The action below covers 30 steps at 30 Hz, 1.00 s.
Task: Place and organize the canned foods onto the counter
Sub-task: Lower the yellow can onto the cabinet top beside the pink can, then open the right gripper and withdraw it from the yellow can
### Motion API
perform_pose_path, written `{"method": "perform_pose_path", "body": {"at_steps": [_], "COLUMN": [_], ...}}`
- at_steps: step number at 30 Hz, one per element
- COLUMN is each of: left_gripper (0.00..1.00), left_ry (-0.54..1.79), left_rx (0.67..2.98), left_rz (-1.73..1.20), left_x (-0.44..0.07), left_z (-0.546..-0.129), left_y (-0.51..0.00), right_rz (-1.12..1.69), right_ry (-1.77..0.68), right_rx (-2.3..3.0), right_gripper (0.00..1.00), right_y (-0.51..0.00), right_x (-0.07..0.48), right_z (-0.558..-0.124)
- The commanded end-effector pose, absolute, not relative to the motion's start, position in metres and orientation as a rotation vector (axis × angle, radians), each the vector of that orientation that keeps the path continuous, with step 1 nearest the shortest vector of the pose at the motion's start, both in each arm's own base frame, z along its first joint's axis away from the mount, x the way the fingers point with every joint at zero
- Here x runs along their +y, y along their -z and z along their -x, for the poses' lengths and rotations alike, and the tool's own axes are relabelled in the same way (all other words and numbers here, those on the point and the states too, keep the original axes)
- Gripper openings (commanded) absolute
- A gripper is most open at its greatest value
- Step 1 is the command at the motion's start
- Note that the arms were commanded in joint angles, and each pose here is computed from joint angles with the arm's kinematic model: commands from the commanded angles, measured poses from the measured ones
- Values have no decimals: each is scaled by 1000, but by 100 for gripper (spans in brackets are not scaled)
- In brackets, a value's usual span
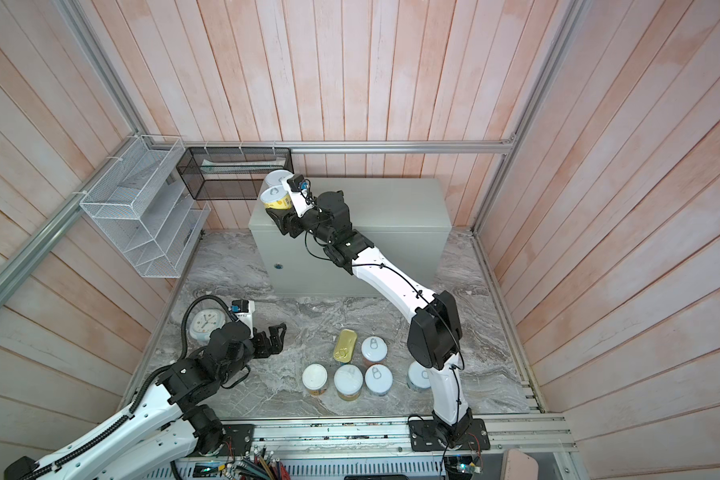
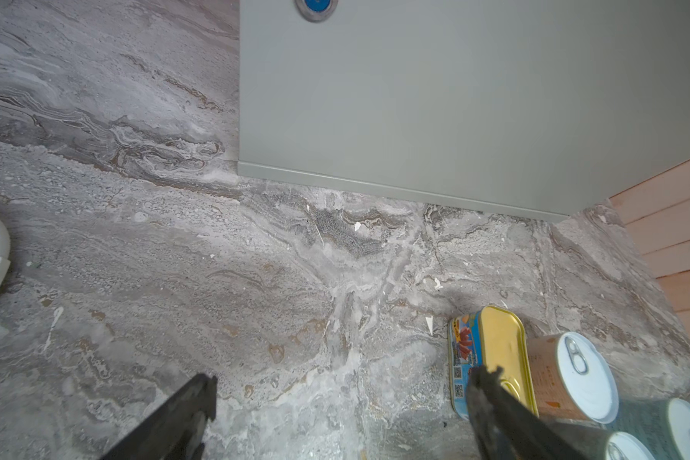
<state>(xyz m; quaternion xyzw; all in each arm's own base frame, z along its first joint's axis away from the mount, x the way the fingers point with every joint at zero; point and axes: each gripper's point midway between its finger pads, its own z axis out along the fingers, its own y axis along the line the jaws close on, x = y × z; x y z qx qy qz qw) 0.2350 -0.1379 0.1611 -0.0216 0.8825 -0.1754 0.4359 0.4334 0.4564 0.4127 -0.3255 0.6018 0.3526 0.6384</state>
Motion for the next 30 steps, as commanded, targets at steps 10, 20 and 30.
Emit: {"method": "perform_pose_path", "body": {"at_steps": [10, 20, 30], "left_gripper": [100, 100, 100], "left_ry": [430, 437, 452], "left_rx": [2179, 2191, 2189], "left_rz": [90, 105, 104], "left_x": [-131, -130, -132], "left_z": [-234, -231, -231], "left_y": [-173, -168, -170], "right_rz": [659, 643, 625], "right_ry": [-777, -791, -798], "right_rx": [1305, 1336, 1386], "right_gripper": [72, 76, 93], "right_y": [-432, -421, -419], "right_x": [456, 458, 448], "right_z": [-459, -472, -472]}}
